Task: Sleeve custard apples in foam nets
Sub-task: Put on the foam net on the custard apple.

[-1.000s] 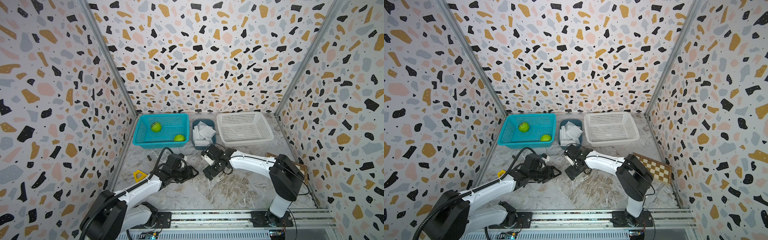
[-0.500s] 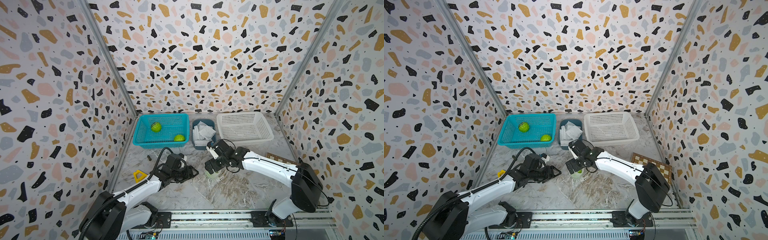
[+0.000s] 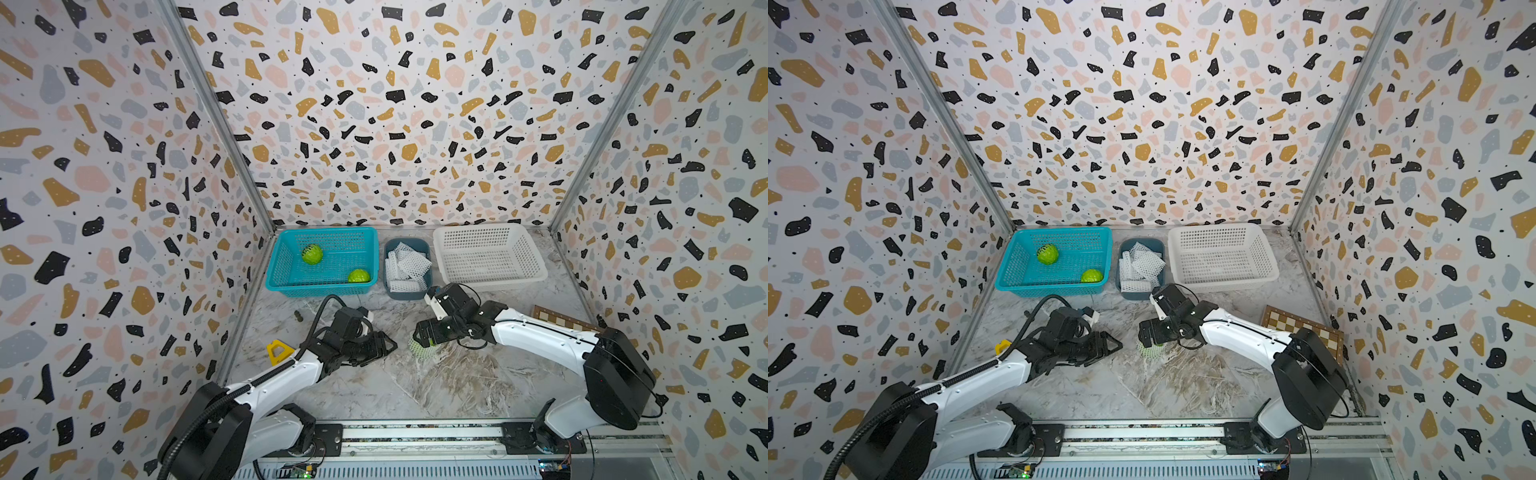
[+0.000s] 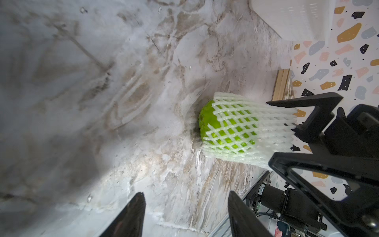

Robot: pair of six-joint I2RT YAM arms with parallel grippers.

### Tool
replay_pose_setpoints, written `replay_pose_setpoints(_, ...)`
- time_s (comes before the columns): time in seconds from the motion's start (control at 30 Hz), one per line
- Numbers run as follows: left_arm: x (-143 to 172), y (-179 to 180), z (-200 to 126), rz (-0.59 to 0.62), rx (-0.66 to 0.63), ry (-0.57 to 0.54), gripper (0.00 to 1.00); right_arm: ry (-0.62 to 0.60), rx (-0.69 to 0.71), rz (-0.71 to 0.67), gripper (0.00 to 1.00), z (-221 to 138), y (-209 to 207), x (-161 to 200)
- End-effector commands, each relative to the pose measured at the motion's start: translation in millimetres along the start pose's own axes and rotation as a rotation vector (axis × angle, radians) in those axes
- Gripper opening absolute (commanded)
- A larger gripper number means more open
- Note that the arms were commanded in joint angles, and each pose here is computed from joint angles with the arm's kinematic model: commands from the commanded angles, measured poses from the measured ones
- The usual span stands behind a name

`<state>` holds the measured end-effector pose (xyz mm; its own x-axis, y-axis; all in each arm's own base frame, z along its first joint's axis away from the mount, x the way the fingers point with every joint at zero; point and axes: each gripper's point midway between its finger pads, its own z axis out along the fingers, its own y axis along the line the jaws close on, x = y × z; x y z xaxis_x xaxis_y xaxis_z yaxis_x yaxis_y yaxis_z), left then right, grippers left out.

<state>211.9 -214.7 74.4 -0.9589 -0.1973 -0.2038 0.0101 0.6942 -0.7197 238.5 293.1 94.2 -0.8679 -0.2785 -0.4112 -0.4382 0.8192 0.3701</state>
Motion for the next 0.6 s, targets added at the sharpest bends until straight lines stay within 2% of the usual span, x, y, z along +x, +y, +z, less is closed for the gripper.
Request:
replay_pose_setpoints(0.0,-2,-1,-3,0.002,0.007,-0.010,0.63,0.020,-0.004,0.004,0.99,6,2,5)
replay_pose_setpoints(0.27,-3,0,-1,0.000,0.004,-0.009,0.63,0.060,0.021,-0.017,0.93,22,2,14)
replay_pose_setpoints(0.57,-2,2,2,-0.007,0.004,-0.006,0.63,0.054,0.113,-0.049,0.86,32,-3,13)
